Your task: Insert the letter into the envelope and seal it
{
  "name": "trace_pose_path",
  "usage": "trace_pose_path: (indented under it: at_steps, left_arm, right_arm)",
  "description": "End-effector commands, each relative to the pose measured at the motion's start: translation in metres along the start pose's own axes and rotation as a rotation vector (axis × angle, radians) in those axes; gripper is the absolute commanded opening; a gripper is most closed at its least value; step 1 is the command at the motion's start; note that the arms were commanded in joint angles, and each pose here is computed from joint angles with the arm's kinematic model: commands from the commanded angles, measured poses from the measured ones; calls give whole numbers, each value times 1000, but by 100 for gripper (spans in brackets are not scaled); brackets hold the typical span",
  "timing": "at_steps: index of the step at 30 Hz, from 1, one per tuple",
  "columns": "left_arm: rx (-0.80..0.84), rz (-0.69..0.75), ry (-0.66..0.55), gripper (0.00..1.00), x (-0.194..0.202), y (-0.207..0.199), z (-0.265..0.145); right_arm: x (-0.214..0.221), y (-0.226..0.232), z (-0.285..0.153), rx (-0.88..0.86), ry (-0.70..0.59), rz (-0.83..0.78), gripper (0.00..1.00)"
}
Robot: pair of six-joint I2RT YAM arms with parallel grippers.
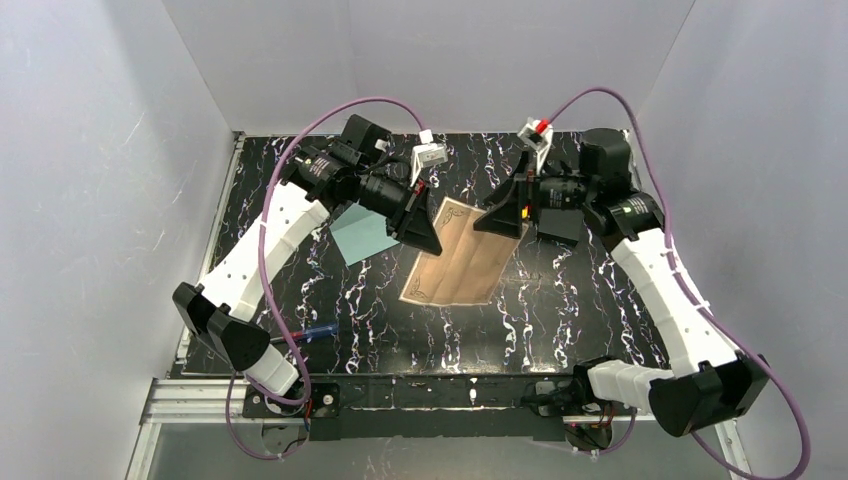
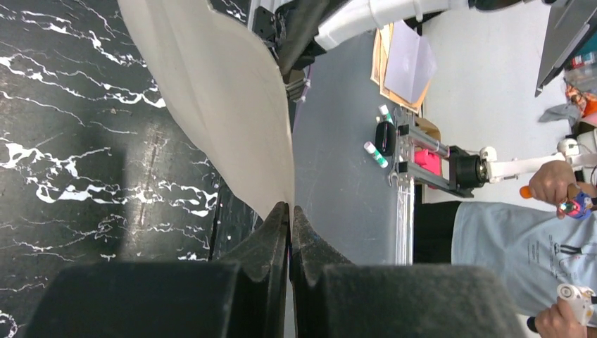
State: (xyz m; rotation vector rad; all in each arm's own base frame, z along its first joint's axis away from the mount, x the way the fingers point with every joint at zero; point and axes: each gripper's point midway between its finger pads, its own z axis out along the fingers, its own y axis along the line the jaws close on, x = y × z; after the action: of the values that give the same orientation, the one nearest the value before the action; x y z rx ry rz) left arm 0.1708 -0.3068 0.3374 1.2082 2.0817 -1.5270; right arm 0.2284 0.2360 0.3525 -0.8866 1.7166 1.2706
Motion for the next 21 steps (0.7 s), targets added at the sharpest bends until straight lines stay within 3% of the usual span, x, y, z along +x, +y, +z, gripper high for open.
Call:
trace_pose_path:
  at_steps: [1,5,8,14,16,20,21]
  left_arm:
    - [57,46,33,0,19,-32,-16]
    - [61,80,33,0,24,-41,-22]
    - [41,95,46,0,27,-41,-25]
    - [20,130,32,0,26,-43,-33]
    - [19,133,21,0,25,-44,-36]
    - [0,140,-1,0,22,-42,-43]
    - [-4,143,-11,0,20,-42,-46]
  right_arm:
    - [8,7,10,-33,88,-9,99]
    - [3,28,18,-116,101,-45,97]
    - [2,51,24,-235,108,-43,85]
    - [16,86,26,-371,147,-29,54]
    - [16,90,25,-384,147,-26,40]
    - [7,96,27,-428,137,15,1]
    - [4,98,28,-437,133,20,1]
